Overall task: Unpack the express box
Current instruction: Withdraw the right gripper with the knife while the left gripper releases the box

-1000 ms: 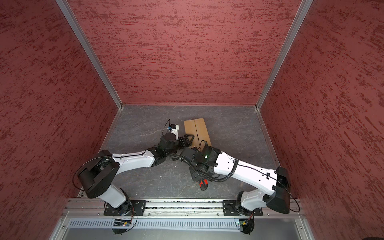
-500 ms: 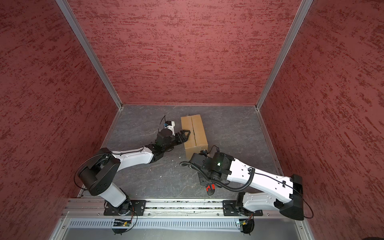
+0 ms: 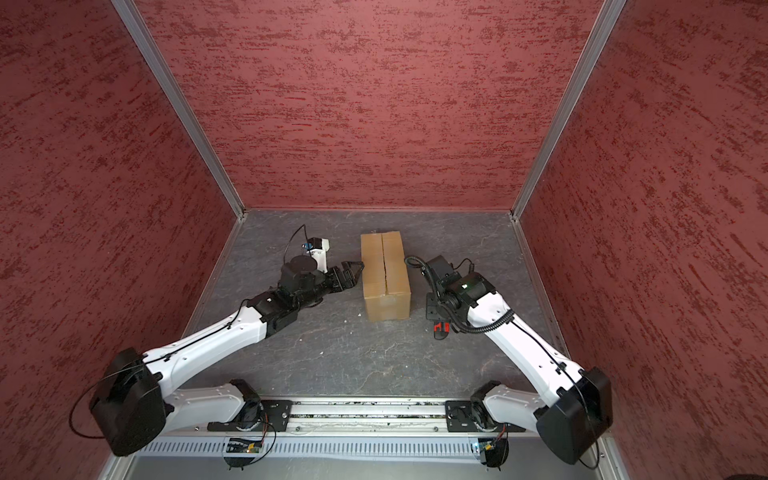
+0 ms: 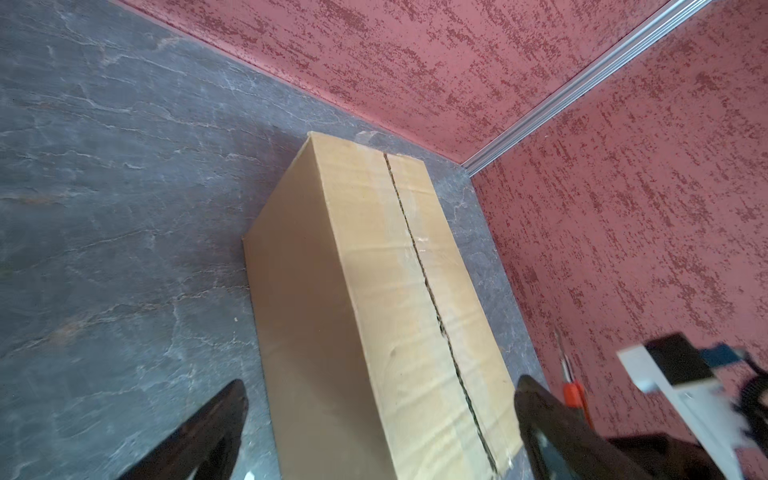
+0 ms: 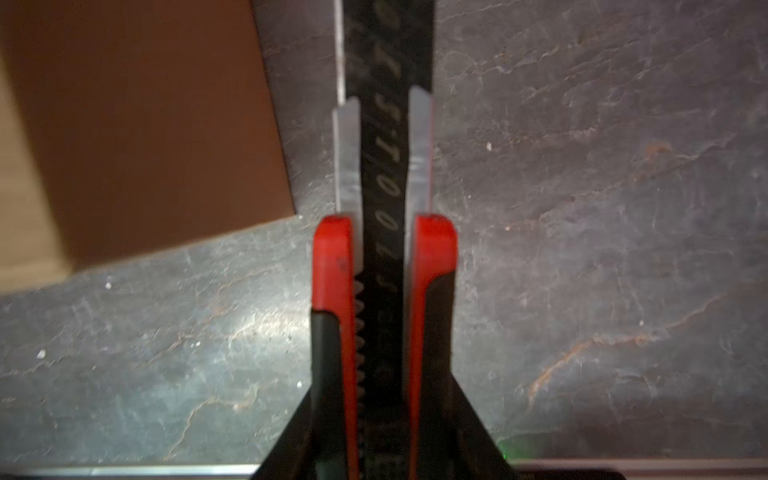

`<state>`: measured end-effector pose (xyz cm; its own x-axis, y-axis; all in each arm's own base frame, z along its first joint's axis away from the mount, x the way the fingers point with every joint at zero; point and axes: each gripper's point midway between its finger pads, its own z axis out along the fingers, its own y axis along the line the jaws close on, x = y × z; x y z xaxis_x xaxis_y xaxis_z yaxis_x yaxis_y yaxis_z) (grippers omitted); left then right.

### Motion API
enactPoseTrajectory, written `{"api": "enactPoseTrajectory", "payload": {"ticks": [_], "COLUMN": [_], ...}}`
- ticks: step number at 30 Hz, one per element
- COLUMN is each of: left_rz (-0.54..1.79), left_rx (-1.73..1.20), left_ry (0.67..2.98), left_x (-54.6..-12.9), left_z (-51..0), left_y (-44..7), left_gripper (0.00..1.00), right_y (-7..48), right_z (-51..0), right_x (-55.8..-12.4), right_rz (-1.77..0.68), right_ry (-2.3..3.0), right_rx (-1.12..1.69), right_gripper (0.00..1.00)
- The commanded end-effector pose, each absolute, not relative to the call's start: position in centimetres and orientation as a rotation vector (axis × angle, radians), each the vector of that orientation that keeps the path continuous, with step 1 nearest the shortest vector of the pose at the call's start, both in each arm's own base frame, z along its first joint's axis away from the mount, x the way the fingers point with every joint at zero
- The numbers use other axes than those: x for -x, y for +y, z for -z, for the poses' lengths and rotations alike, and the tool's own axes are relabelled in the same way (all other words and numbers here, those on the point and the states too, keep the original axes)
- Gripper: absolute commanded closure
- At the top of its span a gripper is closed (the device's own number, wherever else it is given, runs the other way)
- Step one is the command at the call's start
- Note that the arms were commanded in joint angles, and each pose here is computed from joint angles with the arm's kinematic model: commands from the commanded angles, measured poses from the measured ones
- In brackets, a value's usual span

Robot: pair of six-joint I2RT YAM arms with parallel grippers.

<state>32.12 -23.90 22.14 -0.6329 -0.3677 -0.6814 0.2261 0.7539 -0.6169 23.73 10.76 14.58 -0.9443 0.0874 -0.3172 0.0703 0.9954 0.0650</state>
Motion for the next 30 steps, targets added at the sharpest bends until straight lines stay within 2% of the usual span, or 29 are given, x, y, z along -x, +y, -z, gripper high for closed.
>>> {"api": "enactPoseTrajectory", "payload": {"ticks": [1,13,30], "left_rz": [0.802,0.750,0.726], "left_rx": [0.077,0.149,0.193], "left_ry": [2.176,2.224,2.262], "left_x": [-31.0,-30.3,-30.8], "left_z": [-20.9,-19.5,-17.9], "left_y": [-22.2,-19.2,-17.8], "left_gripper": [0.00,0.00,0.00], "right_y": [11.4,10.5,10.1], "right_z": [-13.4,-7.0,-3.1], "right_x": [-27.3,-31.2,-32.1], "right_rz": [-0.137,-0.079,-0.033], "right_ry": [2.750,2.822,2.882], "right_rx": [-0.027,-0.043,-0.054], "right_gripper": [1.00,0.97,0.83]}}
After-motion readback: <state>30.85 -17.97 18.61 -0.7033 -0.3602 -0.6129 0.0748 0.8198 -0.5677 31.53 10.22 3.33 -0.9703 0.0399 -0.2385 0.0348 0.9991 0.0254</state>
